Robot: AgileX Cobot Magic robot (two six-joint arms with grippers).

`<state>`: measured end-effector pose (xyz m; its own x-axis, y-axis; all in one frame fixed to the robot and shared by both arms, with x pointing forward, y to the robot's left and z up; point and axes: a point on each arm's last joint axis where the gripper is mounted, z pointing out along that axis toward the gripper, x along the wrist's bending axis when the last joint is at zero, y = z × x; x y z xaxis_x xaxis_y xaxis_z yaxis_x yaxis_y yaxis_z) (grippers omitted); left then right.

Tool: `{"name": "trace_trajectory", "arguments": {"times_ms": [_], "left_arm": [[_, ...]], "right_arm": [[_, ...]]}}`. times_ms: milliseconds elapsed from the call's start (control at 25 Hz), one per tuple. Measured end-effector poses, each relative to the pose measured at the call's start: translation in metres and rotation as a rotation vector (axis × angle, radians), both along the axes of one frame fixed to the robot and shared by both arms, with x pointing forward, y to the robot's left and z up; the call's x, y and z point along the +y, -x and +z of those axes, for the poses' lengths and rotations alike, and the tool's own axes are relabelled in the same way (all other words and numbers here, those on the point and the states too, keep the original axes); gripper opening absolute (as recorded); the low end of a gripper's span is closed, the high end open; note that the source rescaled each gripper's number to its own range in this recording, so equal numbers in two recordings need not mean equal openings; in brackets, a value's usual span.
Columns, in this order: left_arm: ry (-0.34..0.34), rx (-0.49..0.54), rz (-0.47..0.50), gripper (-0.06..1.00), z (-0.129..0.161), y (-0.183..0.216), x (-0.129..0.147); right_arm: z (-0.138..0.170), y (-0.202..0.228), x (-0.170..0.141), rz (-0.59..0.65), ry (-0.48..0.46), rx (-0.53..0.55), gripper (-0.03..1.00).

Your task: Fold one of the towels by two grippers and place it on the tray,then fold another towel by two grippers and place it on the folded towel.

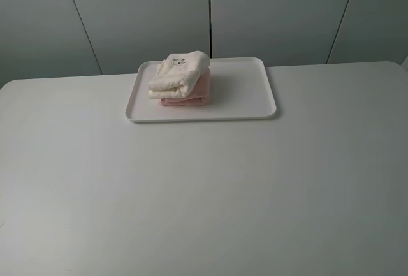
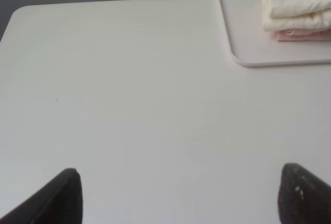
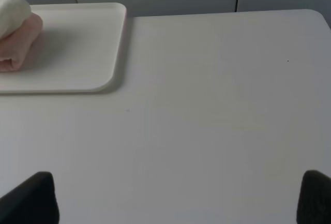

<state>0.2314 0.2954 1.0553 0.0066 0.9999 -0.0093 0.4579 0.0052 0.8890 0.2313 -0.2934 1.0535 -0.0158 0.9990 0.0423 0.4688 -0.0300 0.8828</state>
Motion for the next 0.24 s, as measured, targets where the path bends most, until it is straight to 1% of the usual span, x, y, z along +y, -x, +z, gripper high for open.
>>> {"name": "trace_trajectory", "arguments": {"times_ms": [240], "left_arm": [[0.0, 0.0, 0.0, 0.97, 0.0, 0.0, 0.0]], "right_arm": [[0.0, 0.0, 0.0, 0.0, 0.0, 0.0, 1.0]]}}
